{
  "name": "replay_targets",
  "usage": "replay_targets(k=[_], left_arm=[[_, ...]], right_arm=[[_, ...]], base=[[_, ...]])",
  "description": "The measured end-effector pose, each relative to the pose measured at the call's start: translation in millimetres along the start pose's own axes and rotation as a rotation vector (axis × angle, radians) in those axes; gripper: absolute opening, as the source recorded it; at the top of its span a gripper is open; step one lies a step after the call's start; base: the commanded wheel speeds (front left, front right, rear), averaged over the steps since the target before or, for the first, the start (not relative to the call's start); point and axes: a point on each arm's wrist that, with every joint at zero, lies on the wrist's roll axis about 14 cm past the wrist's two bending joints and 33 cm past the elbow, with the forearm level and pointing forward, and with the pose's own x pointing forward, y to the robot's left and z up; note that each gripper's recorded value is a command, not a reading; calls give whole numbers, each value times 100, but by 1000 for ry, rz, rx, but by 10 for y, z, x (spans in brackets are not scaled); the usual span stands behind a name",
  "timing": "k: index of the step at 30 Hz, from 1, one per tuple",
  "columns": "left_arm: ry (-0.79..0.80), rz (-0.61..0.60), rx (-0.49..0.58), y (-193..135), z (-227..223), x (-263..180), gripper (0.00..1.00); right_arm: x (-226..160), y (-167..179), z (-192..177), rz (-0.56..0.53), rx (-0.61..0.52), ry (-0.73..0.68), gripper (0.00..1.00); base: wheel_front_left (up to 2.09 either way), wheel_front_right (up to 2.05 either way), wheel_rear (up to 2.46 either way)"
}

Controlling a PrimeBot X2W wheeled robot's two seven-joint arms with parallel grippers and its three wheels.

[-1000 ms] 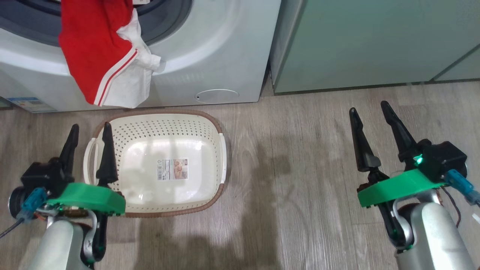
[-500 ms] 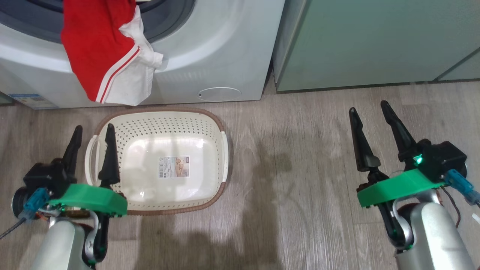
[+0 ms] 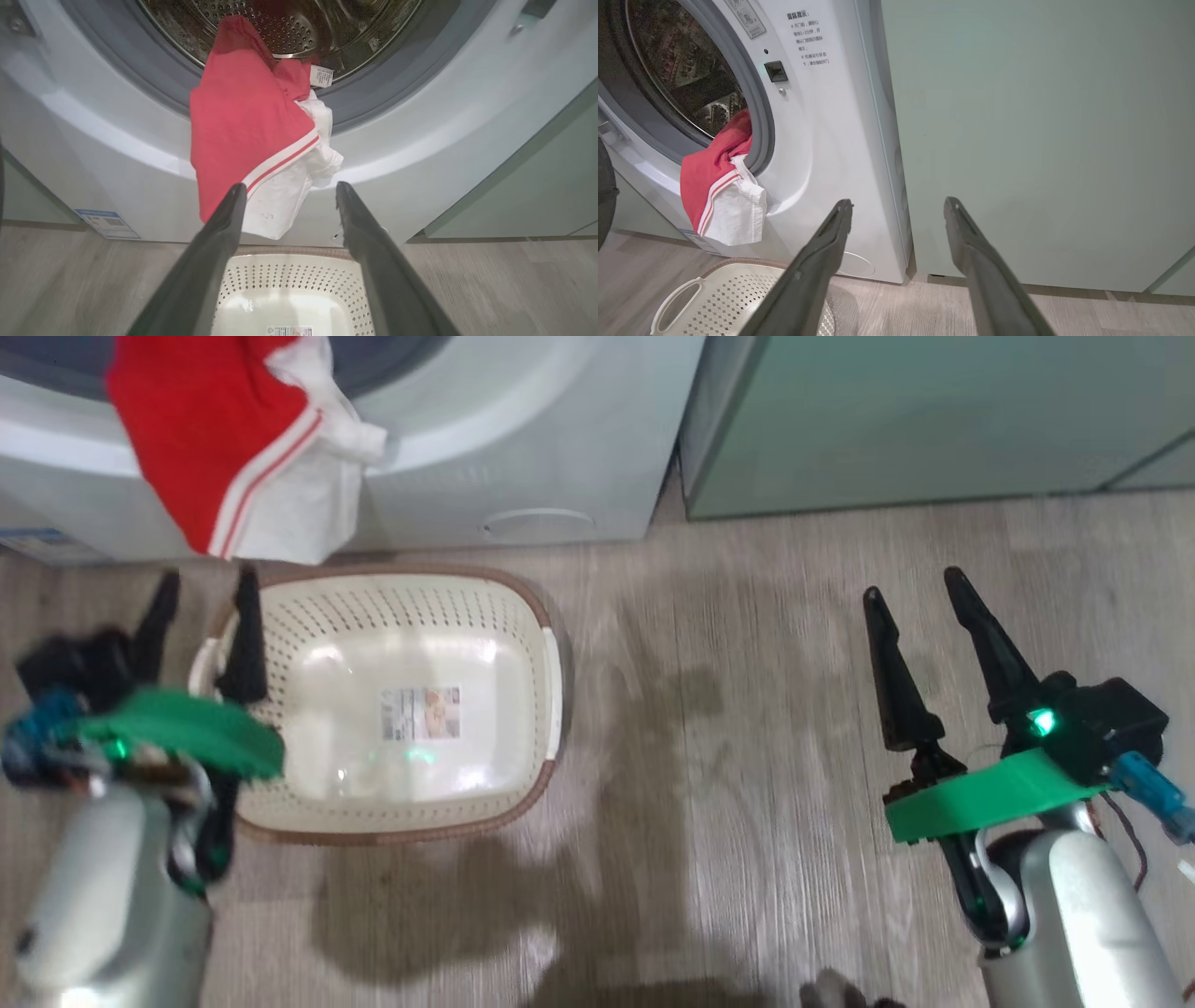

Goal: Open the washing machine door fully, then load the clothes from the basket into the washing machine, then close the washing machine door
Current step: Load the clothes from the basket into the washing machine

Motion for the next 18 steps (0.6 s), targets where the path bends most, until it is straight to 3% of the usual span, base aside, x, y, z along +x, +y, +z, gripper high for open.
replay_targets(k=[18], left_arm=[[310,86,-35,641,-876,1005,100]], right_arm=[[232,-303,-486,-63,0,71,100]], base=[[0,0,0]])
